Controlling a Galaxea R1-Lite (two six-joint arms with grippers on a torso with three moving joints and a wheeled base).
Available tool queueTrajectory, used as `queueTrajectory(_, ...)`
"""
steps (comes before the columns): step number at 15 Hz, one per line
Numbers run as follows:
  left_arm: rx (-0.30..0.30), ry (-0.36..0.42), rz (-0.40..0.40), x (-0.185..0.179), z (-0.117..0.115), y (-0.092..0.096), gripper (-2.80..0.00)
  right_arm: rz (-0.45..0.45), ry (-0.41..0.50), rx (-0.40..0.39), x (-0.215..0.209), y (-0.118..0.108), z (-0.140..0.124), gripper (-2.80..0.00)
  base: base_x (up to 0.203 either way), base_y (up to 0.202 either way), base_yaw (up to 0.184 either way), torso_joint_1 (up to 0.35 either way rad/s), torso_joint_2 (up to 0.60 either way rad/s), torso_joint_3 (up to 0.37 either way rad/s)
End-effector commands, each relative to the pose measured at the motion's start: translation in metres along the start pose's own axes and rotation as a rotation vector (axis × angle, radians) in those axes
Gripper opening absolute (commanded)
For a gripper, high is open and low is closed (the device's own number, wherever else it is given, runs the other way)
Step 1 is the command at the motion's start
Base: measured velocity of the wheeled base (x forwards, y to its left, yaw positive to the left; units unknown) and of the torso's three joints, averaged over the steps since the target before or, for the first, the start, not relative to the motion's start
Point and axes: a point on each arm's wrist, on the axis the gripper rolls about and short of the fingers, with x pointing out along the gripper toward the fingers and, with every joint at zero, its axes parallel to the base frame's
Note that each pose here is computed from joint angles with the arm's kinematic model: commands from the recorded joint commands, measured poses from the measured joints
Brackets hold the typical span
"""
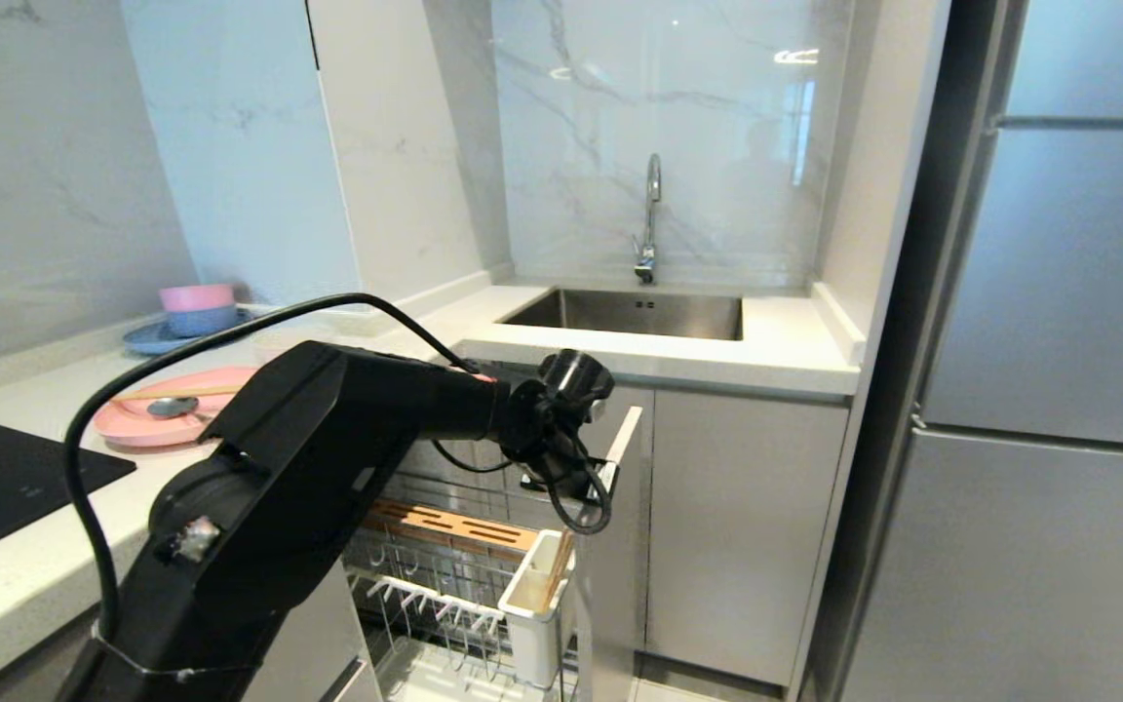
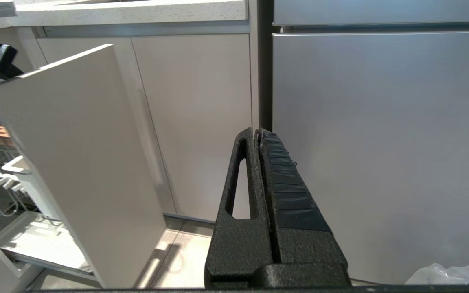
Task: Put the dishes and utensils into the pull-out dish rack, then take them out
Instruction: Open the cupboard
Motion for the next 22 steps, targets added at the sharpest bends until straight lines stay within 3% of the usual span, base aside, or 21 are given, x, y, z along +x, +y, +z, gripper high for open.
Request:
queueTrajectory(1, 0.011, 0.003, -0.006, 0.0, -0.001, -0.007, -2.8, 0.0, 0.002, 0.0, 0.0, 0.0, 0.0, -2.8, 0.0, 0.0, 0.0, 0.0, 0.0, 0.0)
queueTrajectory(9, 0.028, 0.005, -0.018, 0.005, -0.005, -0.017, -2.8, 0.0, 0.002, 0.0, 0.0, 0.0, 0.0, -2.8, 0.0, 0.0, 0.0, 0.0, 0.0, 0.0)
queueTrajectory(13, -0.016, -0.032, -0.01, -0.012, 0.004, -0.009, -2.8, 0.0, 0.002, 0.0, 0.0, 0.0, 0.0, -2.8, 0.0, 0.0, 0.0, 0.0, 0.0, 0.0)
queueTrajectory(18, -0.066, -0.155, 0.002, -0.075, 0.025, 0.016, -2.8, 0.0, 0.002, 0.0, 0.0, 0.0, 0.0, -2.8, 0.0, 0.0, 0.0, 0.0, 0.0, 0.0)
queueTrajectory(22, -0.118, -0.307, 0.025, -0.155, 0.035, 0.044, -2.8, 0.0, 0.002, 0.0, 0.0, 0.0, 0.0, -2.8, 0.0, 0.0, 0.0, 0.0, 0.0, 0.0)
